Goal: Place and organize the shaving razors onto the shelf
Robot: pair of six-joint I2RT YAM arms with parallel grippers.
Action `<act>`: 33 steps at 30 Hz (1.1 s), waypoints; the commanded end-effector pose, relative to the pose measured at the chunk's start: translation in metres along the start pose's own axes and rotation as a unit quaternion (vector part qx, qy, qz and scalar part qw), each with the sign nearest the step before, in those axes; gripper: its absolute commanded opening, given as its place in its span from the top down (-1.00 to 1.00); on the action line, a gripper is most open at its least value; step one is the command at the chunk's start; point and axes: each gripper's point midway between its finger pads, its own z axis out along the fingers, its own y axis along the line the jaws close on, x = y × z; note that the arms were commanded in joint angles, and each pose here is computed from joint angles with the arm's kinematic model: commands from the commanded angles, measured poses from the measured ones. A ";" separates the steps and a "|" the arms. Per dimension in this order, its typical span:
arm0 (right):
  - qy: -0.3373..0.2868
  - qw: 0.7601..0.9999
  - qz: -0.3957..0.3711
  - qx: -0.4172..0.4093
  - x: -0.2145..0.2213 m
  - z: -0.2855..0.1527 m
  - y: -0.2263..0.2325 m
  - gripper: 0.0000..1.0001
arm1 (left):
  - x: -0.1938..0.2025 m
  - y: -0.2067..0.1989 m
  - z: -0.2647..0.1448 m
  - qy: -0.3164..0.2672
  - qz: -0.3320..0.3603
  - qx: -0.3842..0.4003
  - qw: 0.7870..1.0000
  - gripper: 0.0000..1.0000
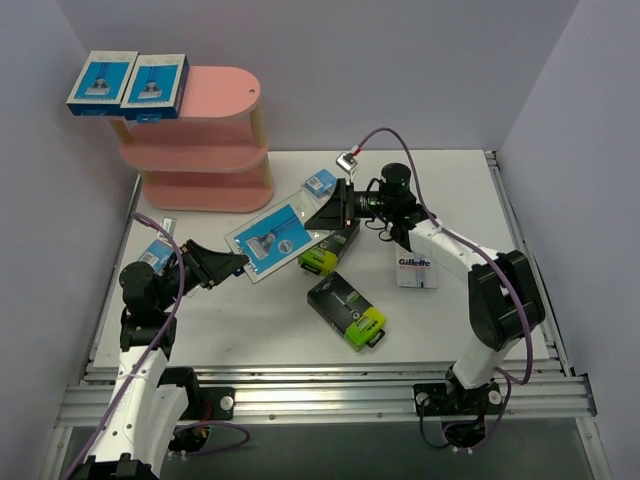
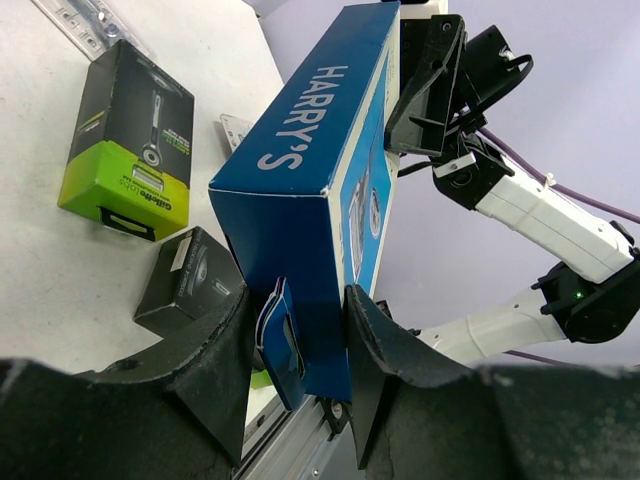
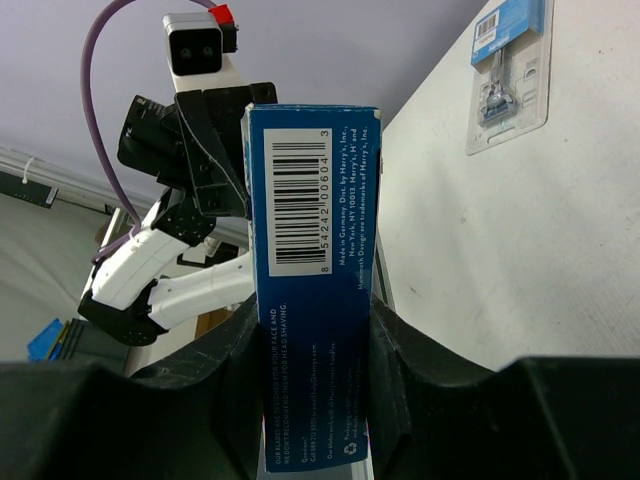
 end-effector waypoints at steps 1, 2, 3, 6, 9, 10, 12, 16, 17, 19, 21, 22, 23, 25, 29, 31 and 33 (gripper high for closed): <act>-0.067 0.996 -0.023 0.051 -0.039 -0.007 -0.032 1.00 | -0.001 -0.046 -0.007 0.008 0.077 0.078 0.994 0.95; -0.066 0.996 -0.022 0.050 -0.041 -0.008 -0.032 0.98 | 0.000 -0.044 -0.007 0.009 0.072 0.074 0.995 0.95; -0.066 0.996 -0.019 0.049 -0.043 -0.007 -0.034 0.86 | -0.001 -0.043 -0.007 0.007 0.069 0.070 0.995 0.95; -0.072 0.996 -0.025 0.045 -0.050 -0.007 -0.031 0.43 | -0.005 -0.039 -0.006 -0.005 0.054 0.055 0.997 0.95; -0.080 0.996 -0.025 0.036 -0.055 -0.008 -0.027 0.16 | -0.012 -0.035 -0.004 -0.023 0.026 0.047 0.998 0.95; -0.083 0.996 -0.020 0.033 -0.056 -0.008 -0.025 0.07 | -0.013 -0.035 -0.003 -0.026 0.018 0.047 0.998 0.95; -0.086 0.996 -0.018 0.031 -0.056 -0.009 -0.026 -0.10 | -0.019 -0.039 -0.003 -0.037 0.006 0.055 0.998 0.95; -0.095 0.995 -0.017 0.027 -0.059 -0.017 -0.025 -0.29 | -0.030 -0.047 -0.002 -0.052 -0.008 0.064 0.997 0.95; -0.103 0.994 -0.014 0.022 -0.061 -0.021 -0.024 -0.30 | -0.031 -0.046 -0.002 -0.054 -0.019 0.060 0.997 0.95; -0.110 0.994 -0.014 0.014 -0.063 -0.028 -0.021 -0.32 | -0.036 -0.045 -0.001 -0.065 -0.030 0.059 0.996 0.95; -0.121 0.993 -0.011 0.006 -0.065 -0.037 -0.019 -0.32 | -0.040 -0.042 0.000 -0.073 -0.045 0.056 0.995 0.95; -0.123 0.992 -0.009 0.003 -0.065 -0.040 -0.018 -0.33 | -0.040 -0.037 0.001 -0.074 -0.053 0.049 0.995 0.95; -0.130 0.991 -0.014 0.001 -0.068 -0.046 -0.019 -0.33 | -0.040 -0.035 0.001 -0.075 -0.057 0.045 0.995 0.95; -0.134 0.991 -0.002 -0.001 -0.065 -0.053 -0.020 -0.36 | -0.040 -0.029 0.001 -0.076 -0.066 0.036 0.994 0.95; -0.163 0.987 -0.008 -0.008 -0.068 -0.076 -0.018 -0.38 | -0.041 -0.023 0.002 -0.078 -0.088 0.027 0.993 0.95; -0.172 0.985 0.000 -0.003 -0.069 -0.086 -0.021 -0.40 | -0.042 -0.022 0.003 -0.079 -0.091 0.026 0.992 0.95; -0.183 0.983 0.003 0.002 -0.071 -0.092 -0.024 -0.43 | -0.045 -0.026 0.004 -0.080 -0.091 0.030 0.992 0.95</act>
